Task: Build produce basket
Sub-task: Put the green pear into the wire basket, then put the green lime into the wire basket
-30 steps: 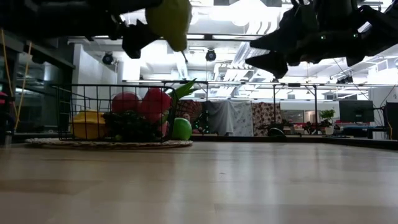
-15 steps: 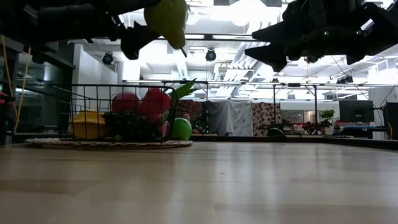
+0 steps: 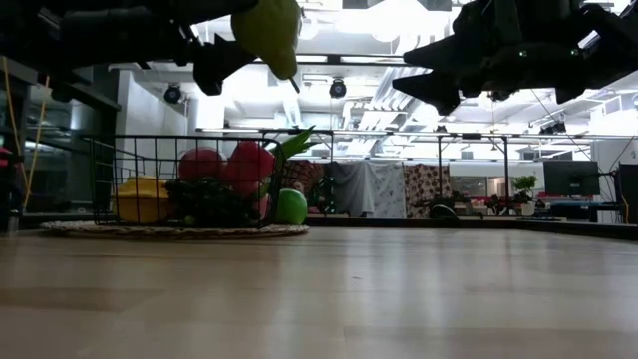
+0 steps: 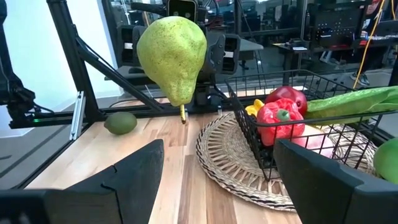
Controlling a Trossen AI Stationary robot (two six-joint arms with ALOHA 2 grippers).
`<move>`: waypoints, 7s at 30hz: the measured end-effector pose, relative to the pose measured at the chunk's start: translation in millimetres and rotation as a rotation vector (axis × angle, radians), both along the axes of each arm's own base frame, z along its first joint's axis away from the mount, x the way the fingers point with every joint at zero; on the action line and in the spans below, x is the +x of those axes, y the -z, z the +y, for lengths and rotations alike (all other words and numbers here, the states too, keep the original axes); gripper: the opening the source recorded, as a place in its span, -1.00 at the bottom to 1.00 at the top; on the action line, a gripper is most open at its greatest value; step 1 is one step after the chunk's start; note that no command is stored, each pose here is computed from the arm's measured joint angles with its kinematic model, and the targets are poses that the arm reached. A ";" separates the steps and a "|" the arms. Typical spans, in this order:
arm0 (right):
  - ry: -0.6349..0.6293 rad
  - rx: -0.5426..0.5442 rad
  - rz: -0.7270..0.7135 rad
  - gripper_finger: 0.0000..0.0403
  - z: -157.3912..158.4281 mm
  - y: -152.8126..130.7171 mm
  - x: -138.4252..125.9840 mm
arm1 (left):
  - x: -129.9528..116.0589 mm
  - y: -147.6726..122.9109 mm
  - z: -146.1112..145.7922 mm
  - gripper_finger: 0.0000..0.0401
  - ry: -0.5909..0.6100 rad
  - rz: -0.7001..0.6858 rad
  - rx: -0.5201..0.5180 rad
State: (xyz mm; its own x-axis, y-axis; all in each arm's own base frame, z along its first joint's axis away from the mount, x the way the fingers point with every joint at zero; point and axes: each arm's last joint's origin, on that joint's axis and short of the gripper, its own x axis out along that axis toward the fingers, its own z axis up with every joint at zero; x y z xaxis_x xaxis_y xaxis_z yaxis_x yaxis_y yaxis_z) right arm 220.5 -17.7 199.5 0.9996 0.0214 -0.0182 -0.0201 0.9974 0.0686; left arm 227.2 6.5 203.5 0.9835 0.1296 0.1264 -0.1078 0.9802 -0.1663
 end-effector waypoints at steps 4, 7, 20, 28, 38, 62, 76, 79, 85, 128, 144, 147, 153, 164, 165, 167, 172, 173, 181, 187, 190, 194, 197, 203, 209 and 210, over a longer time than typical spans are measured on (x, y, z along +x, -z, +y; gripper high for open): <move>0.000 0.001 0.013 0.47 0.0 1.3 0.0 | -2.5 -4.0 0.1 0.59 -0.009 -0.008 0.023; 0.000 0.006 0.037 0.47 0.0 3.5 -0.1 | -10.0 -14.0 2.1 0.59 -0.092 -0.023 0.028; 0.046 0.008 0.072 0.47 -1.3 6.9 -0.4 | -48.5 3.2 10.4 0.59 -1.192 0.221 -0.022; 0.046 0.008 0.073 0.47 -1.4 7.1 -0.4 | -53.0 6.0 9.2 0.59 -1.325 0.213 0.000; 0.046 0.008 0.073 0.47 -1.4 7.0 -0.4 | -53.1 6.3 9.3 0.59 -1.328 0.215 0.003; 0.046 0.008 0.073 0.47 -1.4 7.0 -0.4 | -56.0 12.6 14.8 0.93 -1.367 0.289 0.066; 0.046 0.008 0.073 0.47 -1.4 7.1 -0.4 | -56.0 12.9 15.0 0.99 -1.362 0.292 0.066; 0.046 0.008 0.073 0.47 -1.4 7.1 -0.4 | -55.9 12.8 15.0 0.99 -1.362 0.289 0.064; 0.046 0.008 0.073 0.47 -1.4 7.1 -0.4 | -54.8 9.4 15.0 0.99 -1.367 0.250 0.031; 0.046 0.008 0.073 0.47 -1.4 7.0 -0.4 | -24.8 -16.6 6.1 0.99 0.123 0.092 0.019; 0.046 0.008 0.073 0.47 -1.4 7.0 -0.4 | -21.2 -21.6 -1.1 0.99 0.168 0.101 -0.136; 0.046 0.008 0.072 0.47 -1.4 7.0 -0.4 | -14.3 -32.1 -13.9 0.99 0.207 0.176 -0.114; 0.046 0.008 0.072 0.47 -1.4 7.0 -0.4 | -10.0 -54.2 -45.5 0.99 0.178 0.419 -0.067; 0.047 0.008 0.072 0.47 -1.5 7.0 -0.4 | -59.4 -56.9 -100.6 0.99 0.117 0.991 -0.492; 0.047 0.008 0.072 0.47 -1.5 7.0 -0.4 | -64.2 -55.7 -105.4 0.99 0.105 1.006 -0.507; 0.047 0.008 0.072 0.47 -1.5 7.0 -0.4 | -71.8 -51.8 -117.1 0.99 0.082 1.020 -0.525; 0.047 0.008 0.072 0.47 -1.5 7.0 -0.4 | -81.8 -36.6 -145.0 0.99 0.028 1.062 -0.546; 0.047 0.008 0.072 0.47 -1.5 6.9 -0.4 | -82.7 -32.4 -150.1 0.99 0.017 1.079 -0.552; 0.047 -0.002 0.058 0.47 -1.6 5.6 -0.3 | -83.2 1.4 -184.2 0.99 -0.045 1.226 -0.509; 0.049 -0.030 0.039 0.47 -2.0 3.8 -0.2 | -84.4 11.5 -195.9 0.99 -0.041 1.281 -0.462; 0.049 -0.045 0.039 0.47 -2.0 3.8 -0.2 | -86.8 13.1 -197.3 0.99 -0.037 1.327 -0.479; 0.049 -0.047 0.038 0.47 -2.0 3.7 -0.2 | -90.9 14.1 -197.5 0.99 -0.029 1.393 -0.479; 0.049 -0.047 0.037 0.47 -2.0 3.6 -0.2 | -91.7 14.3 -197.8 0.99 -0.019 1.419 -0.487; 0.049 -0.047 0.037 0.47 -2.0 3.6 -0.2 | -93.3 15.4 -201.1 0.99 0.017 1.425 -0.455; 0.049 -0.047 0.038 0.47 -2.0 3.6 -0.2 | -94.8 27.5 -206.6 0.99 -0.002 1.487 -0.412; 0.049 -0.047 0.038 0.47 -2.0 3.6 -0.2 | -94.6 30.7 -207.6 0.99 -0.004 1.505 -0.402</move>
State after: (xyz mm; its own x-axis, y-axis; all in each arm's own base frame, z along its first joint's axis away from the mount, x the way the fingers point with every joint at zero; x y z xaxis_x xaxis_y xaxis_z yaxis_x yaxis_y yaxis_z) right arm 220.3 -19.7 195.9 0.9980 -0.0288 -0.0557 0.0301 0.9993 0.0220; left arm 132.7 -201.1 172.8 0.1670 -0.0853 -0.9823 -0.4130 0.8986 -0.1483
